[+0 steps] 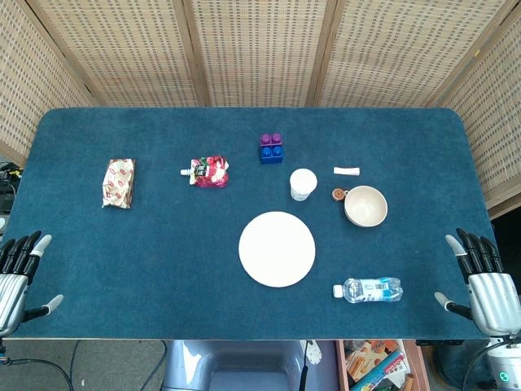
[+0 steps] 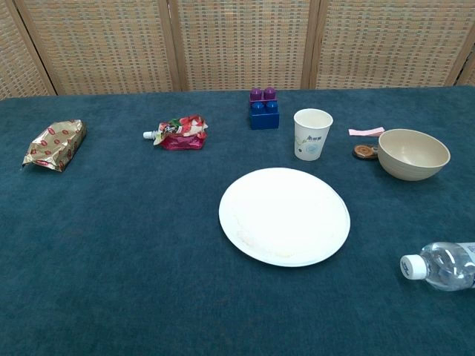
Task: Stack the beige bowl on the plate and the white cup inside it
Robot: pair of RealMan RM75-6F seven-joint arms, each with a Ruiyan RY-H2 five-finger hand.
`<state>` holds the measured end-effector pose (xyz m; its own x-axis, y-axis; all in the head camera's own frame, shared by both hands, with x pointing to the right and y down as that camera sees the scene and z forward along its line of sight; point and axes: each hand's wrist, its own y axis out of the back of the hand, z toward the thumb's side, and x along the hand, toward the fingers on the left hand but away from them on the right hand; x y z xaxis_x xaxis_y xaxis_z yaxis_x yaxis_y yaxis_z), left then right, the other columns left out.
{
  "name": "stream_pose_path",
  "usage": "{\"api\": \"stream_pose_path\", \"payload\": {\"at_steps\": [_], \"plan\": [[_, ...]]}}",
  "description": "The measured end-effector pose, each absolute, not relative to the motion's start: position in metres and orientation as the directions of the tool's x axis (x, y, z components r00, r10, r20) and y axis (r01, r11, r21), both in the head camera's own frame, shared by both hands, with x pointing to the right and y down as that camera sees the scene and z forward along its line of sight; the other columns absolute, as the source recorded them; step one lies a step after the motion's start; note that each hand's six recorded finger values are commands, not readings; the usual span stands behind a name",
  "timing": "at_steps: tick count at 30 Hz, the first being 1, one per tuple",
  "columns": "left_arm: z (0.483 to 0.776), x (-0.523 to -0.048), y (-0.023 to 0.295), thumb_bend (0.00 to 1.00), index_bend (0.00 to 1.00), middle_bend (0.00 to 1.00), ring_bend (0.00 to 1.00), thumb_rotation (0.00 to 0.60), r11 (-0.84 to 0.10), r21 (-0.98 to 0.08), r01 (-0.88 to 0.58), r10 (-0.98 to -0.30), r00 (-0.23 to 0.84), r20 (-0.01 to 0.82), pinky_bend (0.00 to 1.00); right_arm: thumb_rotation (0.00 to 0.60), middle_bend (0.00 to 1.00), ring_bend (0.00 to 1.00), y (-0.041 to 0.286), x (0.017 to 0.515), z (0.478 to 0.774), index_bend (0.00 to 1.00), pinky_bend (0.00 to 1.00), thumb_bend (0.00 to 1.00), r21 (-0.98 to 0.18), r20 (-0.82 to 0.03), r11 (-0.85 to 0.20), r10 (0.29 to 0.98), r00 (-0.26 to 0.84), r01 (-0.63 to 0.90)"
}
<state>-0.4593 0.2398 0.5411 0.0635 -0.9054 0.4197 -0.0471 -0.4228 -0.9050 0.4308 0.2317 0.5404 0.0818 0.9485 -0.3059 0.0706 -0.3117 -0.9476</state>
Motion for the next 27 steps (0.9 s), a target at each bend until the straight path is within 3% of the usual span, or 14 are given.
{"api": "stream_pose_path", "payload": {"at_steps": [15,27], "plan": [[0.55,-0.458,0.236,0.0,0.0,0.0,0.0,0.6,-0.442,-0.896,-0.041,-0.896,0.057,0.44,0.0,0.6,0.0,0.0,0.225,0.421,0.557,0.1,0.0,0.0,-0.924,-0.36,-0.372,0.924,0.129,0.086],[0.552,-0.457,0.229,0.0,0.0,0.0,0.0,0.6,-0.427,-0.904,-0.025,-0.904,0.028,0.427,0.0,0.6,0.0,0.0,0.152,0.381,0.607,0.19,0.0,0.0,-0.858,-0.484,-0.512,0.831,0.275,0.038]]}}
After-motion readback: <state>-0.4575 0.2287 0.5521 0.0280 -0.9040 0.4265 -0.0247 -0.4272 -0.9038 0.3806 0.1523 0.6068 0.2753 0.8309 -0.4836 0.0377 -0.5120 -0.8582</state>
